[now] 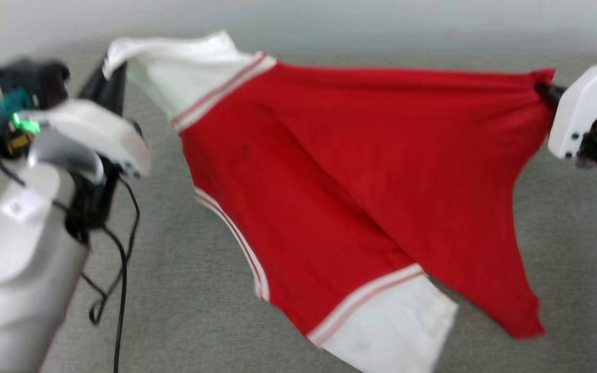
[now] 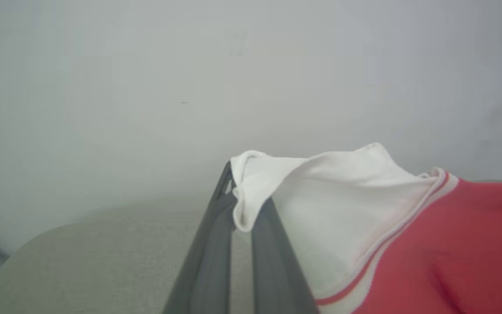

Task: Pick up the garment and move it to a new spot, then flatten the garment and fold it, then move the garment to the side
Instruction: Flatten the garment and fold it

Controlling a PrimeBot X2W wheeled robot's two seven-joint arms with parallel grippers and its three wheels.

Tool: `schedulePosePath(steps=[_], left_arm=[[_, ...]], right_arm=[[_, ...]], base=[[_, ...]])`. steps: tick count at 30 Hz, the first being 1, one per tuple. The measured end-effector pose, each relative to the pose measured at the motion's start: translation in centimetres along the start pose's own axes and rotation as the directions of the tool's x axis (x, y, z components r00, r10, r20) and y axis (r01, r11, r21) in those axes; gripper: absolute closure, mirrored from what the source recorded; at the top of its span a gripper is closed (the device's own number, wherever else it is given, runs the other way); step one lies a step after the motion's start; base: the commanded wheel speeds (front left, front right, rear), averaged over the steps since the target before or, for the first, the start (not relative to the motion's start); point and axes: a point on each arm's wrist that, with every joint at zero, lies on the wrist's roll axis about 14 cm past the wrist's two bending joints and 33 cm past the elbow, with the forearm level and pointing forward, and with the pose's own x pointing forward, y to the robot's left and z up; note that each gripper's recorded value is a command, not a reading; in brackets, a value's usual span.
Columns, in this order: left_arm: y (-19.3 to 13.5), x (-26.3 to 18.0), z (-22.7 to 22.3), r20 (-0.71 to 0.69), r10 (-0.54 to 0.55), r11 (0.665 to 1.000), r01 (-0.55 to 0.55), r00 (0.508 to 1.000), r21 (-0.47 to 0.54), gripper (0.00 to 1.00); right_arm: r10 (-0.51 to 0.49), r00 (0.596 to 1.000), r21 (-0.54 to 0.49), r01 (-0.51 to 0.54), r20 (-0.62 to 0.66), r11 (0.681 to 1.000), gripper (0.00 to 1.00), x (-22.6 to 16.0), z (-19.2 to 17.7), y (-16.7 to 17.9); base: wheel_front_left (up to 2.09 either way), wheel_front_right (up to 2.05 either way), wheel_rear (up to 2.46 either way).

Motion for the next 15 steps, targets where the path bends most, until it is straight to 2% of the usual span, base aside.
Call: schedulePosePath(steps=[7, 15], left_arm=[[-0.4, 5.8, 6.3, 0.093, -0.013, 0.998, 0.007, 0.996, 0.063, 1.00], [1.2, 10.7, 13.2, 0.225, 0.015, 0.984, -0.054, 0.974, 0.167, 1.00]], right_arm=[[-0.063, 0.977, -0.014, 0.067, 0.205, 0.998, 1.00, -1.0, 7.6, -1.3], [-0.098, 0.882, -0.044, 0.133, 0.461, 0.990, 1.00, -1.8, 18.4, -1.6]], base=[[0.00, 0.00, 0.00], [0.00, 0.00, 0.00]])
